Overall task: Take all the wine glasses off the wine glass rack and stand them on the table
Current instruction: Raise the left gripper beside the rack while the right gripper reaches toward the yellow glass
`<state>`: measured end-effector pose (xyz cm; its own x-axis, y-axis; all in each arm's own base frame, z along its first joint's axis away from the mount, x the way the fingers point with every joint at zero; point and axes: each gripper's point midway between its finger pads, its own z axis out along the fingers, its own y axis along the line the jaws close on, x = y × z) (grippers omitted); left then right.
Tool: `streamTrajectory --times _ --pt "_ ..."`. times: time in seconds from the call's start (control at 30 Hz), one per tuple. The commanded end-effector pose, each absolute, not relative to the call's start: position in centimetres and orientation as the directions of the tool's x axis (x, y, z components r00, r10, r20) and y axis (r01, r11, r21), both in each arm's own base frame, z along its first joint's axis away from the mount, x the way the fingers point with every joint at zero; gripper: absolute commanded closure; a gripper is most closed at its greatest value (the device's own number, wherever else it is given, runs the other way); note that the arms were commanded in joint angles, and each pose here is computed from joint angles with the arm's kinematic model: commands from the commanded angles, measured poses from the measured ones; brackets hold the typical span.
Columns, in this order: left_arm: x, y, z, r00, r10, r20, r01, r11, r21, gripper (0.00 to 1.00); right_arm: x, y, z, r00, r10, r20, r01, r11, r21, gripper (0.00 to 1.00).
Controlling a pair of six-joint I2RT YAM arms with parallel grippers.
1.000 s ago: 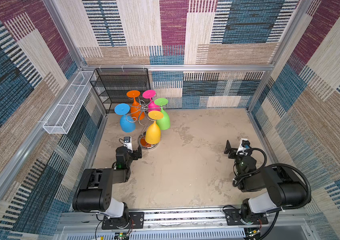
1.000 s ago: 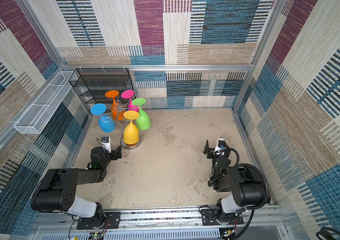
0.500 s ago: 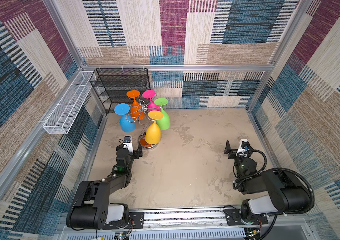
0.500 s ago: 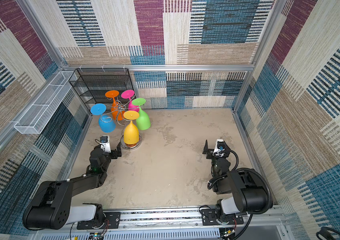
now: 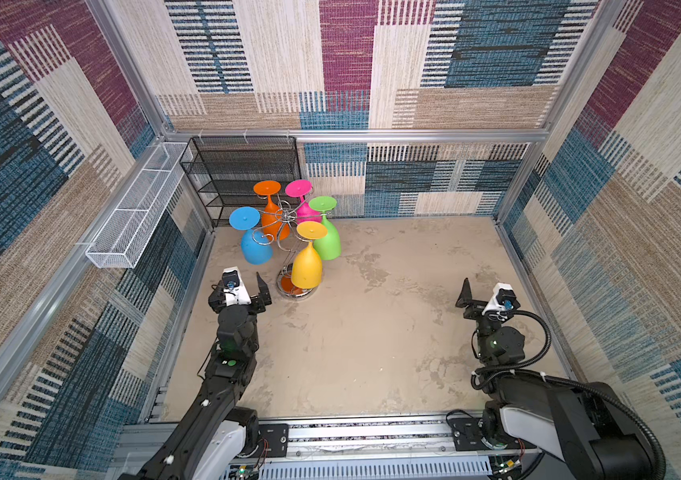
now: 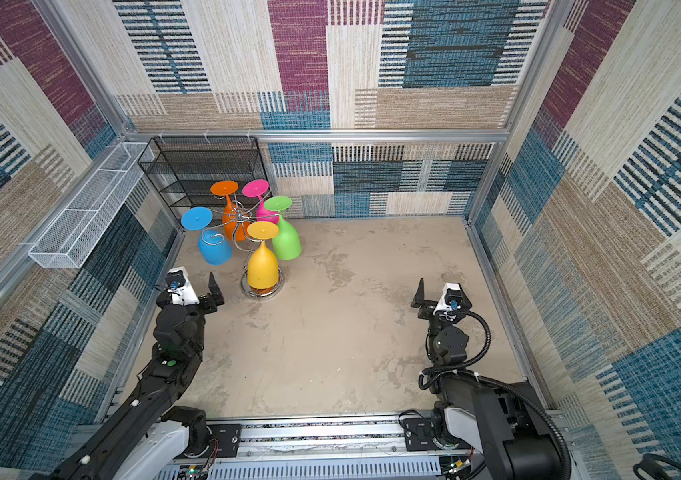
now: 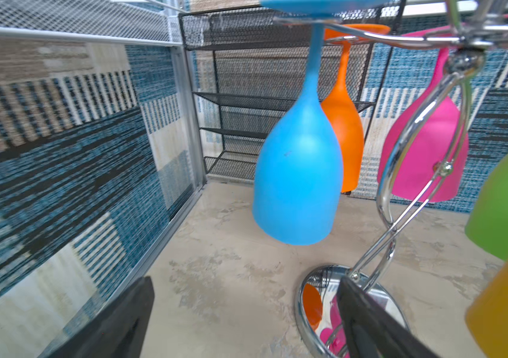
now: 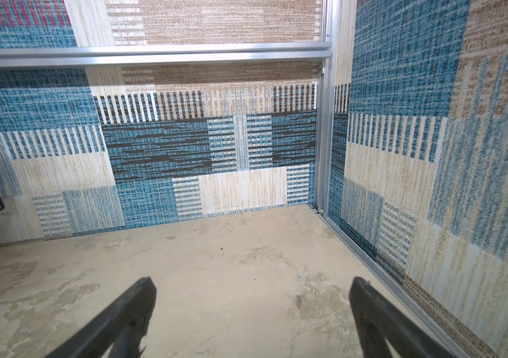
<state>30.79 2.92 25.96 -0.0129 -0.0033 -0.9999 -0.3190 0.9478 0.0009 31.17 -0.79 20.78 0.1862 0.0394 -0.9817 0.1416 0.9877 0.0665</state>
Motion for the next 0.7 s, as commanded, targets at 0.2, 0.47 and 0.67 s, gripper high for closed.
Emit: streamTrajectory --times 0.2,0.47,0.67 --pt "27.7 3.4 28.0 -0.07 -0.161 -0.985 -0.327 0.936 -0.13 0.06 31.7 2.0 26.2 0.226 0.083 -0.971 0.081 0.991 0.104 0.01" --pt "27.1 0.0 34.1 -0.114 -0.189 -0.975 -0.128 0.976 -0.175 0.09 32.7 7.7 32.7 0.218 0.185 -0.958 -0.076 0.982 0.172 0.03" --pt "27.2 -2.3 42.3 -0.053 -0.159 -0.986 0.026 0.987 -0.16 0.0 34.5 14.6 36.0 0.084 0.278 -0.957 -0.246 0.936 0.251 0.03"
